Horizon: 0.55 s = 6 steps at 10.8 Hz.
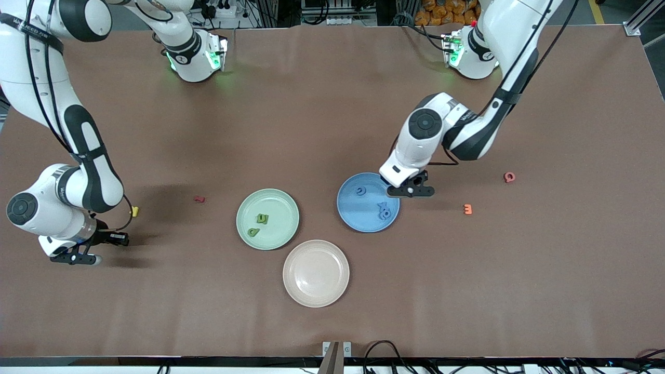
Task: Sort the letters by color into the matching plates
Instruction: 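Carry the E to the blue plate while the right gripper lifts the B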
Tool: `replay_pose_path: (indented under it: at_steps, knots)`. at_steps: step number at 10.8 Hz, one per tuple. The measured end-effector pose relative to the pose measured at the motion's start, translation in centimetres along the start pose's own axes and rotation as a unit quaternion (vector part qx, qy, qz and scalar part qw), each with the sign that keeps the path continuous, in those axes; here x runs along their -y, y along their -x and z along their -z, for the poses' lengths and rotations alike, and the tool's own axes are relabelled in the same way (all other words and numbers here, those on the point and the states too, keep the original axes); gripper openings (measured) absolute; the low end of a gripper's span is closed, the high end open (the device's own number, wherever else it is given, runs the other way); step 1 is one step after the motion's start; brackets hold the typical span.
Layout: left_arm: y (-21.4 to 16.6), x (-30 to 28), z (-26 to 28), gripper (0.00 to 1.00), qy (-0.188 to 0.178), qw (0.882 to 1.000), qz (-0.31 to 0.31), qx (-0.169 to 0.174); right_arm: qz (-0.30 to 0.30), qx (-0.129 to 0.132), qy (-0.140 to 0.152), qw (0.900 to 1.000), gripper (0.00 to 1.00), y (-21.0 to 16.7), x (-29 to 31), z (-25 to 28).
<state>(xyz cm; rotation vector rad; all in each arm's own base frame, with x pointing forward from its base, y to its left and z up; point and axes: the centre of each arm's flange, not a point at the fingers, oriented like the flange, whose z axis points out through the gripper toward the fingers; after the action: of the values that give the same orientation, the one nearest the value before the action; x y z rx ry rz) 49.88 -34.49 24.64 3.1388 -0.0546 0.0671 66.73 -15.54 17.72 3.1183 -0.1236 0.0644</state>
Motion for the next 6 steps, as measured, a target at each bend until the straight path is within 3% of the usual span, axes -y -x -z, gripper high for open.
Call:
replay_pose_path:
  at_steps: [6]
  knots:
    - [1.6,-3.6,0.1,0.27,0.006,1.000,0.015,-0.001,0.001,-0.001,-0.001,1.000,0.28,-0.1,0.2,0.2]
